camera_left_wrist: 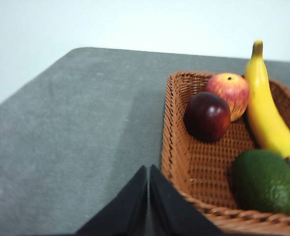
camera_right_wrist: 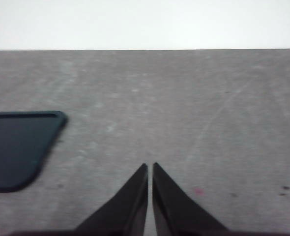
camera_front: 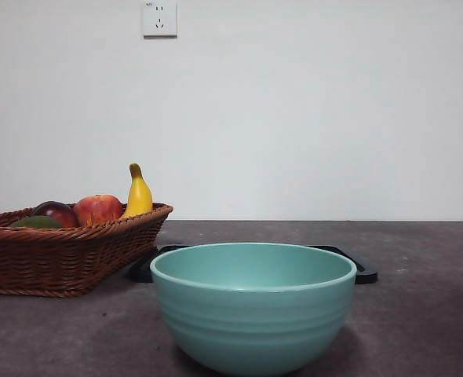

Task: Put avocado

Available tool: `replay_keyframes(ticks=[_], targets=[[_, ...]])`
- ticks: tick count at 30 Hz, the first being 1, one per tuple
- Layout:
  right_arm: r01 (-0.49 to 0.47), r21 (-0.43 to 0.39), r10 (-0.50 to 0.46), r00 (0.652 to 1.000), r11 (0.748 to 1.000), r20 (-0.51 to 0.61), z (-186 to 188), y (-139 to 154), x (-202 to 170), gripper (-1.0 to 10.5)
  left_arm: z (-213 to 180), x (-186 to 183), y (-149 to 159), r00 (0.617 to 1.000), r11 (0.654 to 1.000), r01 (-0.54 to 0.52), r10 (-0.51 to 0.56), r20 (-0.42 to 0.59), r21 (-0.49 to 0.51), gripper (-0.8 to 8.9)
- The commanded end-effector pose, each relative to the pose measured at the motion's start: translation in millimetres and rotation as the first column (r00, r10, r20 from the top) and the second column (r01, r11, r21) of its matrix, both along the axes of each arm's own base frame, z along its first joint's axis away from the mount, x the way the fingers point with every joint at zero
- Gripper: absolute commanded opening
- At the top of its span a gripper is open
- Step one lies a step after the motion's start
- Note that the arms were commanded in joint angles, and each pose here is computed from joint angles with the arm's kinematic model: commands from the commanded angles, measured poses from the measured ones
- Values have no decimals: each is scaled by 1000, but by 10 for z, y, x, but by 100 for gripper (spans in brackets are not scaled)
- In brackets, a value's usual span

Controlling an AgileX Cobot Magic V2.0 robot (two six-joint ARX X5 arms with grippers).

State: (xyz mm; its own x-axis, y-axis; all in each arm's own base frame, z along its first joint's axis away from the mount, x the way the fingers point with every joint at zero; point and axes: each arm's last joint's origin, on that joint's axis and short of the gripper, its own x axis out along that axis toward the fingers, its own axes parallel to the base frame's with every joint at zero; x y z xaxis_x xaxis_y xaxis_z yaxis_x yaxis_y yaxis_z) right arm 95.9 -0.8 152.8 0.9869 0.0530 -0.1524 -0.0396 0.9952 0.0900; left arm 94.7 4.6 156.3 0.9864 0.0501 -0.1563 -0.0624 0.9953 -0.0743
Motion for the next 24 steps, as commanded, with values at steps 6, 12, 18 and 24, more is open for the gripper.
replay_keyframes(ticks=[6, 12, 18, 24], targets=[[-24, 149, 25, 1000, 988, -5, -5, 13, 0, 6, -67, 8, 2, 999, 968, -45, 43, -13, -245, 7], [-44, 248, 43, 999, 968, 8, 72, 23, -13, 6, 55, -24, -5, 999, 946, -38, 36, -11, -321, 9], [-67, 285, 49, 996, 956, 69, 365, 28, -66, 6, 325, -82, -16, 1000, 941, -12, 10, -6, -337, 10], [-104, 280, 96, 994, 954, 45, 751, 43, -107, 6, 677, -85, -23, 1000, 934, 4, -12, -20, -356, 10]])
